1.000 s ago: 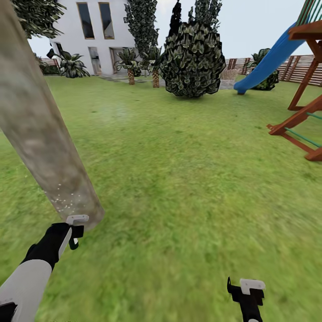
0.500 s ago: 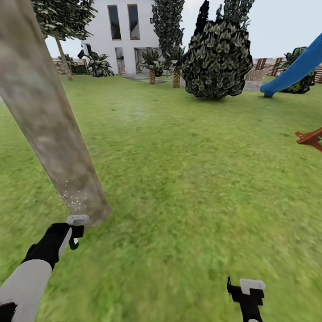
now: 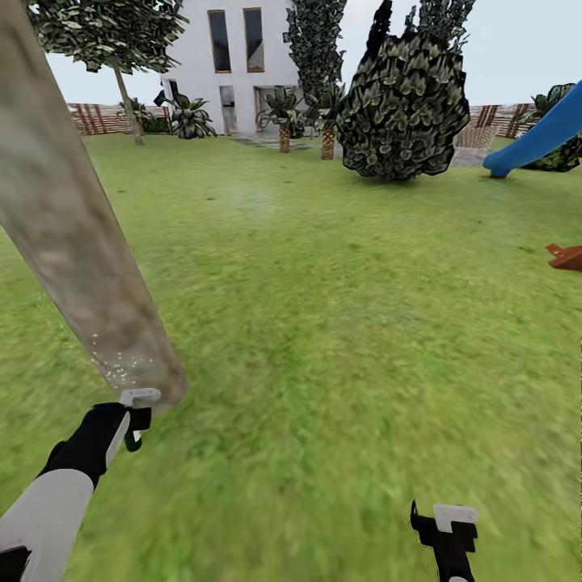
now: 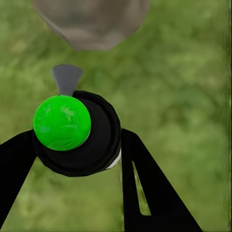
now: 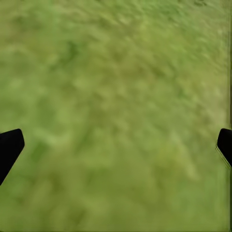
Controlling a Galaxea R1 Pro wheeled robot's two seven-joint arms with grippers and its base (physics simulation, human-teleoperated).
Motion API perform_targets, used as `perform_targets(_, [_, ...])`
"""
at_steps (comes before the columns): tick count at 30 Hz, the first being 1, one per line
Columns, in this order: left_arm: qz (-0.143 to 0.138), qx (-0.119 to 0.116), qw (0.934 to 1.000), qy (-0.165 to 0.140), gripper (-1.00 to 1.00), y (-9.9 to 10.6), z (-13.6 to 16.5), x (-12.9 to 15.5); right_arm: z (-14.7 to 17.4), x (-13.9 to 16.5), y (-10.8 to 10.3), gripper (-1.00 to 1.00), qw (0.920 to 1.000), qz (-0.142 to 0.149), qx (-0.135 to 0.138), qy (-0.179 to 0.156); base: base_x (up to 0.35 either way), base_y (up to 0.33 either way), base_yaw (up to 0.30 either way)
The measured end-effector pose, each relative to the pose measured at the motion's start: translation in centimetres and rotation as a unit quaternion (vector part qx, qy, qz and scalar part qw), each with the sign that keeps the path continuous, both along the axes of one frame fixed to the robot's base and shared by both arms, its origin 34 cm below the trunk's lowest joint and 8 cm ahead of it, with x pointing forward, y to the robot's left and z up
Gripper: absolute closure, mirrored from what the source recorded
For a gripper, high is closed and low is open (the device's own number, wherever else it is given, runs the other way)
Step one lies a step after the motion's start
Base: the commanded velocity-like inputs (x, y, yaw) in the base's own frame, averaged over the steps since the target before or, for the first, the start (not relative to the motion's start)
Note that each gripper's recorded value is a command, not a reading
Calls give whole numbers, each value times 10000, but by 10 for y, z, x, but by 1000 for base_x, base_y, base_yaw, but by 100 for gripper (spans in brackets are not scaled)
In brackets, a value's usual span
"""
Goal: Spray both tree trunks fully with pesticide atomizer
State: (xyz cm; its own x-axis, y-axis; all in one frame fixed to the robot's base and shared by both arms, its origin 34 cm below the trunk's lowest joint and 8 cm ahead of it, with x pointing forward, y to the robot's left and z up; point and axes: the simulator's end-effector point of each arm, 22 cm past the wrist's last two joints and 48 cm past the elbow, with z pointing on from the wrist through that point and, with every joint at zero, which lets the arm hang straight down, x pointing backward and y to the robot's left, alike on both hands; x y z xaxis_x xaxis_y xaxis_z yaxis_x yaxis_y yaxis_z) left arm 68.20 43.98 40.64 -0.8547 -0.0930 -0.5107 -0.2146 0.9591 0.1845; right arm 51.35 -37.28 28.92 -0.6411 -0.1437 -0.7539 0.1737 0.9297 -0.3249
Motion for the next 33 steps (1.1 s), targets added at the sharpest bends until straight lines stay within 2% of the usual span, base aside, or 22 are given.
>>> perform_targets(6, [0,1,10000,-4,100,0,0,0,0,0,0,-100,10000,6,-1,0,144,-251,62])
perform_targets(30, [5,1,10000,-6,100,0,0,0,0,0,0,-100,10000,6,-1,0,155,-249,275])
perform_targets(33, [4,-100,9999,32,100,-8,-5,-2,0,0,0,-100,10000,6,-1,0,179,-242,278])
